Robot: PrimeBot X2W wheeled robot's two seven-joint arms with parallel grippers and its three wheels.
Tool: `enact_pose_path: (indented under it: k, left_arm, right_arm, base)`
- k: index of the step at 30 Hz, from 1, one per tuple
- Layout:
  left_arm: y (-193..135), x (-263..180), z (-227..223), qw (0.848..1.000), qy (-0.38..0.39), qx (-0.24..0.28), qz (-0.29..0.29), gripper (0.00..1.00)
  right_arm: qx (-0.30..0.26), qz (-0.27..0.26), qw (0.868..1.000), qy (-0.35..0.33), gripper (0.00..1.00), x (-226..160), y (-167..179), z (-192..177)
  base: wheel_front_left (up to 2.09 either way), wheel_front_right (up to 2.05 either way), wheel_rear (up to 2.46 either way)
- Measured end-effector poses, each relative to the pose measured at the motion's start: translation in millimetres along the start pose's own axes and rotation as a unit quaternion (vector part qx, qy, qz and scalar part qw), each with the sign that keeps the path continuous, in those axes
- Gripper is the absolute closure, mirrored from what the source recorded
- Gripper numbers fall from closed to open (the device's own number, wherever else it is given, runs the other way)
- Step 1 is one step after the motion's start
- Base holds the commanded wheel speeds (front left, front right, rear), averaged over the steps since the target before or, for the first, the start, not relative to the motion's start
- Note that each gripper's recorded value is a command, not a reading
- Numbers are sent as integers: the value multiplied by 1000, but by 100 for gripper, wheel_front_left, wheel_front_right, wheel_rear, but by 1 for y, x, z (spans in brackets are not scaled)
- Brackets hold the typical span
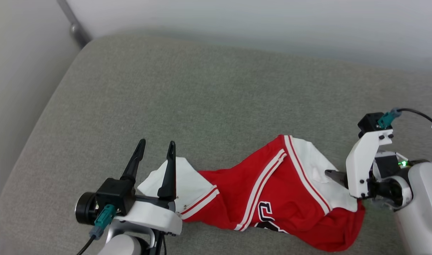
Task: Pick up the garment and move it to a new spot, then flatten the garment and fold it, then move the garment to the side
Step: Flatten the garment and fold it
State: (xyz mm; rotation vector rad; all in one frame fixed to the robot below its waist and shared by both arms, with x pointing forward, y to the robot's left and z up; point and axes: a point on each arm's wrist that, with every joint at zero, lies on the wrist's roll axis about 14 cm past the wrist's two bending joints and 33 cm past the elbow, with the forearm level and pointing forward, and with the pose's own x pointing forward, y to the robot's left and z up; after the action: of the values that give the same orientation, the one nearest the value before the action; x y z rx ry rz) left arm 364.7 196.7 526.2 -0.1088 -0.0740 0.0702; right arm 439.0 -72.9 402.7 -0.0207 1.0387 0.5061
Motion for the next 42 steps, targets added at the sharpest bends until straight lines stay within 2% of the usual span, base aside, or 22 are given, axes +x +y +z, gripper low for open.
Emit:
enact_pose_path:
  k: [9,10,12,17,22,27,31,33,37,42]
  left_arm:
    - [14,9,-15,1000,15,6,24,0]
    - [16,9,-16,999,17,6,26,0]
    - [18,9,-17,999,17,6,30,0]
    - [17,8,-19,999,16,5,27,0]
    - [13,9,-17,1000,11,4,17,0]
    - [6,9,-17,1000,10,-1,6,0]
    - [-4,13,-15,1000,6,-3,-14,0]
    - [-9,14,-17,1000,7,-4,-21,0]
    - [-18,17,-19,999,9,-6,-36,0]
    - [-25,22,-22,999,14,-5,-50,0]
  right_arm:
    - [-4,22,996,87,1,44,7,-6]
    - [-1,25,995,92,51,46,8,-7]
    - [2,28,995,91,100,47,8,-6]
    - [-14,38,996,73,100,42,18,1]
    - [-35,30,999,12,100,21,16,29]
    - [-29,-4,997,-69,100,-17,-11,67]
    - [22,-51,991,-119,100,-52,-56,77]
    - [61,-77,987,-127,100,-64,-82,65]
    - [160,-118,973,-118,100,-77,-128,14]
    - [273,-145,948,-80,100,-74,-151,-65]
  base:
    - [0,0,0]
    - [0,0,0]
    - [0,0,0]
    - [0,0,0]
    - [0,0,0]
    - [0,0,0]
    - [0,0,0]
    - [0,0,0]
    - [0,0,0]
    - [0,0,0]
